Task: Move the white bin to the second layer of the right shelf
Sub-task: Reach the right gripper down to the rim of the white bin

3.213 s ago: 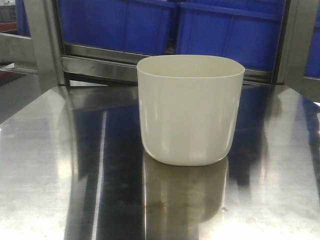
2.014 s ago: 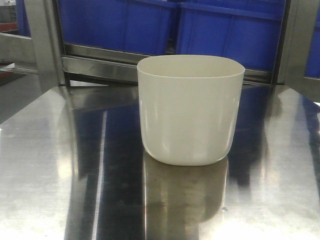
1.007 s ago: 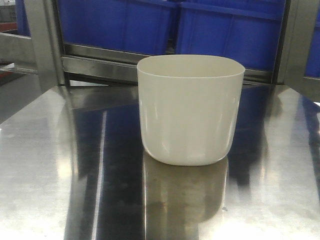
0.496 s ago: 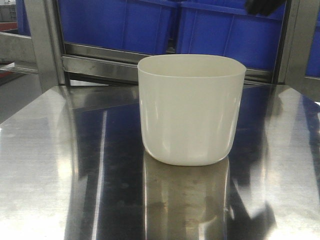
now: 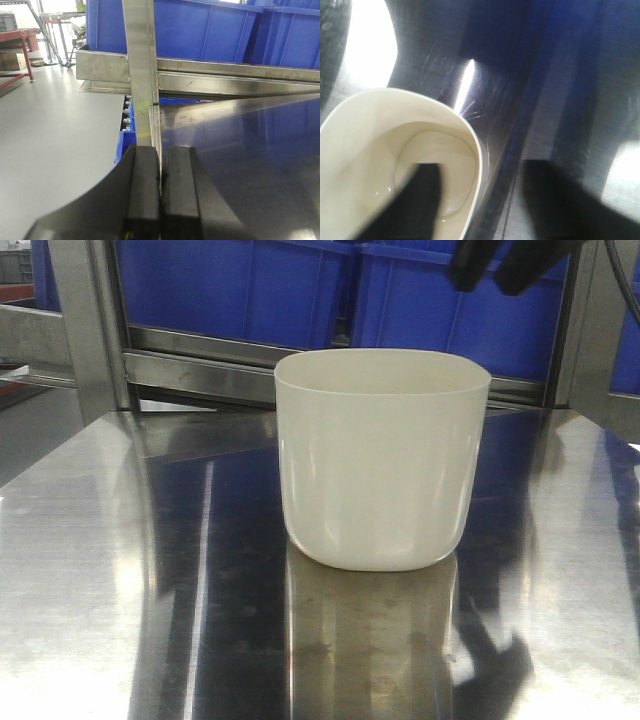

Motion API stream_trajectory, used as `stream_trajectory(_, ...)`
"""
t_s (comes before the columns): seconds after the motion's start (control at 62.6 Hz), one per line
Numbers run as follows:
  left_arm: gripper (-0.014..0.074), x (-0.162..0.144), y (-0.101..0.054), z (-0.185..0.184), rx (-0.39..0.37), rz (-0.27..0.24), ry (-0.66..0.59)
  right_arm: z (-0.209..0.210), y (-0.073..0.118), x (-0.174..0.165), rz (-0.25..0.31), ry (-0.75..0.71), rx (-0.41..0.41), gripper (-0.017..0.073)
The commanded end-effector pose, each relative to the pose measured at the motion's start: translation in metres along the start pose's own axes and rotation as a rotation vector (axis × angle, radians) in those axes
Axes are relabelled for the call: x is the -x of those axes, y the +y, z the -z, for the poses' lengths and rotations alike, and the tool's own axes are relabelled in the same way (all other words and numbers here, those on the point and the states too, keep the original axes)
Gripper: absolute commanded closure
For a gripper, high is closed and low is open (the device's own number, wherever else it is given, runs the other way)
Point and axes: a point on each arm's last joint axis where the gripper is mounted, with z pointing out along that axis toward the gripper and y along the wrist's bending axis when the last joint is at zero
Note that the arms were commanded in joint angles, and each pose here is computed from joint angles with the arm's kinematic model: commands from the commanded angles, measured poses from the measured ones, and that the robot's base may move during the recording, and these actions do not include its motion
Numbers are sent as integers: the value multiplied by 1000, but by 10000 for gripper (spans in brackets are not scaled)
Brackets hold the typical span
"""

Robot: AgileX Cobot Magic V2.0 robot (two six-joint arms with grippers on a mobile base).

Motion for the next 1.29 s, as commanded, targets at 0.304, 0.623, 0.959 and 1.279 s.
stream_trajectory(0.304,509,-4,0,0,4,9,-62,13,5,9,32,-61,11,62)
stream_trajectory(0.623,509,-4,0,0,4,9,-62,-13,3,7,28,13,-2,62)
stream_trajectory(0.959,509,-4,0,0,4,9,-62,-42,1,4,24,84,-14,62)
stream_trajectory(1.279,509,-4,0,0,4,9,-62,-78,-3,-3,17,176,-30,62)
